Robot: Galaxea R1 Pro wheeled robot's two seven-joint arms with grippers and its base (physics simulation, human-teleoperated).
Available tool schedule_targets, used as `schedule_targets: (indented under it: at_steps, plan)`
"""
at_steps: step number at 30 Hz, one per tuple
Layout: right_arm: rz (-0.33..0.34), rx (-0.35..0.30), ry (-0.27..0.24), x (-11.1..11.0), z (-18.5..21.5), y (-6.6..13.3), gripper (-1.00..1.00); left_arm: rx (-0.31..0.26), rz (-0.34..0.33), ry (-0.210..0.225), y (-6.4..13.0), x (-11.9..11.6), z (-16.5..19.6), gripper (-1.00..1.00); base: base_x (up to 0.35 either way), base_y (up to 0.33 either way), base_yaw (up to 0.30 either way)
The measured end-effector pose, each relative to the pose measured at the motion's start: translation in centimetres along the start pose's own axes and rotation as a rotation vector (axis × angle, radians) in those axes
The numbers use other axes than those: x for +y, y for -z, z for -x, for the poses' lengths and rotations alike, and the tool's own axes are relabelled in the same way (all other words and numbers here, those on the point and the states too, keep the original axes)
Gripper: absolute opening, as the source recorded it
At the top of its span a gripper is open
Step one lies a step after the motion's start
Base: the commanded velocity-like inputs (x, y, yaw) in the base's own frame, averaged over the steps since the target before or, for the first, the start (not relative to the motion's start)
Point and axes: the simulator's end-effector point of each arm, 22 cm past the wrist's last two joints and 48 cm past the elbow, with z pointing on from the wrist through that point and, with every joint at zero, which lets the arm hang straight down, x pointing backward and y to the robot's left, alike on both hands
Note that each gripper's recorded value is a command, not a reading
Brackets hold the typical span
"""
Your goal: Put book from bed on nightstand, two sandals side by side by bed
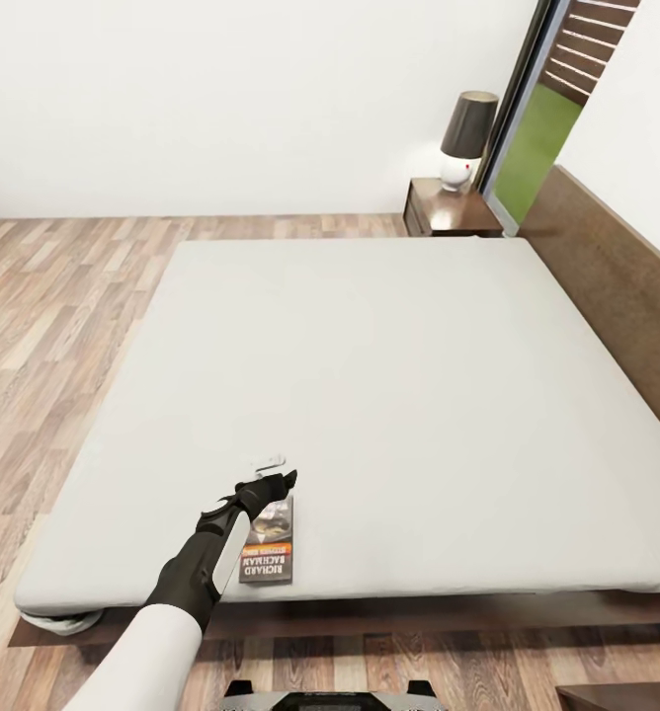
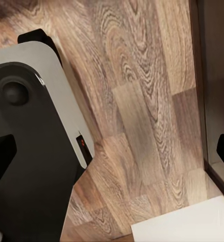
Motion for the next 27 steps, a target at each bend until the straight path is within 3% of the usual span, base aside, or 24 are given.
schedule_targets:
  at_steps: [5, 14, 27]
  plan:
    - [-0.002, 0.007, 0.001, -0.1, -0.3, -0.1, 1.0, 0.007, 0.002, 0.002, -0.2, 0.2, -0.4, 1.0, 0.052, 0.0, 0.0]
    - [-0.006, 0.021, 0.003, -0.2, -0.9, -0.3, 1.0, 0.02, 0.006, 0.004, -0.6, 0.5, -1.2, 1.0, 0.23, 0.0, 0.0]
    - [-0.012, 0.04, 0.005, -0.4, -1.7, -0.5, 1.0, 0.038, 0.012, 0.01, -1.1, 0.9, -2.2, 1.0, 0.018, 0.0, 0.0]
